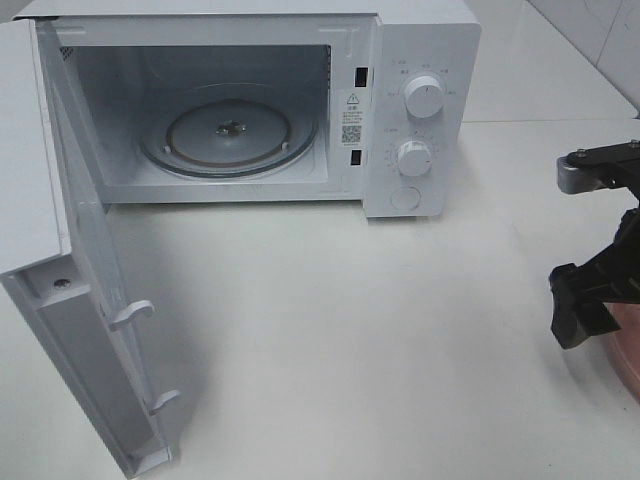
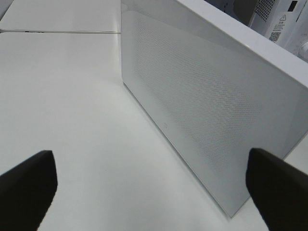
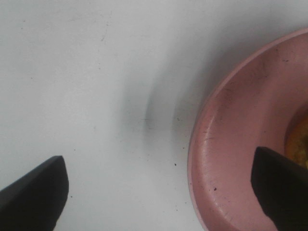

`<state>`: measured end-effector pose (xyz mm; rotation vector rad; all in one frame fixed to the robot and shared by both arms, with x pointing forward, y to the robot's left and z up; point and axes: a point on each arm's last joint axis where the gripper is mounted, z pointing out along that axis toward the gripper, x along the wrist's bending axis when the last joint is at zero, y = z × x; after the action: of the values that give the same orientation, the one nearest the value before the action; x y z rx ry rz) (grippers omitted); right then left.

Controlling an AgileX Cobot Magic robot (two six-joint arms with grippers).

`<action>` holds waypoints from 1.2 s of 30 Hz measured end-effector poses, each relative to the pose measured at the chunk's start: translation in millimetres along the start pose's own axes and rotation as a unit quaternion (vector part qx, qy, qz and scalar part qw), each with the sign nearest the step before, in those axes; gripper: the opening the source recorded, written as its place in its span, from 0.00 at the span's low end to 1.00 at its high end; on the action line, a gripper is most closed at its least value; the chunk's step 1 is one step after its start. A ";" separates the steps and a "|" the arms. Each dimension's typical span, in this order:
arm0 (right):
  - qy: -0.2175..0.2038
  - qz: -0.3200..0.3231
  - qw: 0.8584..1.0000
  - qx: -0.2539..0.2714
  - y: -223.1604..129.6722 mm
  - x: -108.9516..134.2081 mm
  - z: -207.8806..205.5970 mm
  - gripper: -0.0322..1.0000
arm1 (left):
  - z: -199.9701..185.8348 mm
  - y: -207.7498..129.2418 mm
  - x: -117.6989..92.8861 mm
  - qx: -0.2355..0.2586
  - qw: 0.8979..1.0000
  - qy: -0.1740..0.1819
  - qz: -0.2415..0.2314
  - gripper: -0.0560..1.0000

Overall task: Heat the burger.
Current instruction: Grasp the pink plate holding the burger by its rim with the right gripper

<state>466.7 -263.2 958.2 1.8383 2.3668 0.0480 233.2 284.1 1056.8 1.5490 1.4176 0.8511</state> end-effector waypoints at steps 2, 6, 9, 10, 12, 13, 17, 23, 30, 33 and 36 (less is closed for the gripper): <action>-0.003 -0.002 1.000 0.000 0.0 -0.5 0.0 0.98 | 0.0 0.0 0.0 0.000 1.000 0.000 0.000 0.99; -0.024 -0.018 1.000 -0.004 0.7 -4.3 0.0 0.98 | 0.0 0.0 0.0 0.000 1.000 0.000 0.000 0.99; -0.032 -0.007 0.999 -0.009 1.3 -9.3 0.2 0.97 | 0.0 0.0 0.0 0.000 1.000 0.000 0.000 0.99; -0.032 -0.007 0.999 -0.009 1.3 -9.3 0.2 0.97 | 0.0 0.0 0.0 0.000 1.000 0.000 0.000 0.99; -0.036 0.003 0.999 -0.010 1.1 -14.6 0.5 0.97 | 0.0 0.0 0.0 0.000 1.000 0.000 0.000 0.99; -0.037 0.009 0.999 -0.011 0.8 -17.5 0.7 0.96 | 0.0 0.0 0.0 0.000 1.000 0.000 0.000 0.99; -0.040 0.029 0.999 -0.012 -0.1 -26.6 1.4 0.94 | 0.0 0.0 0.0 0.000 1.000 0.000 0.000 0.99; -0.039 0.030 0.999 -0.001 0.9 -27.4 7.9 0.92 | 0.0 0.0 0.0 0.000 1.000 0.000 0.000 0.99; -0.032 0.025 0.999 0.035 5.2 -25.6 33.6 0.90 | 0.0 0.0 0.0 0.000 1.000 0.000 0.000 0.99; -0.029 0.024 0.998 0.043 6.9 -24.9 42.5 0.89 | 0.0 0.0 0.0 0.000 1.000 0.000 0.000 0.99; -0.030 0.022 0.998 0.052 7.5 -24.9 49.3 0.88 | 0.0 0.0 0.0 0.000 1.000 0.000 0.000 0.99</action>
<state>486.5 -288.5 912.7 1.9087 2.3299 -0.1249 233.2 284.1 1056.8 1.5490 1.4176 0.8511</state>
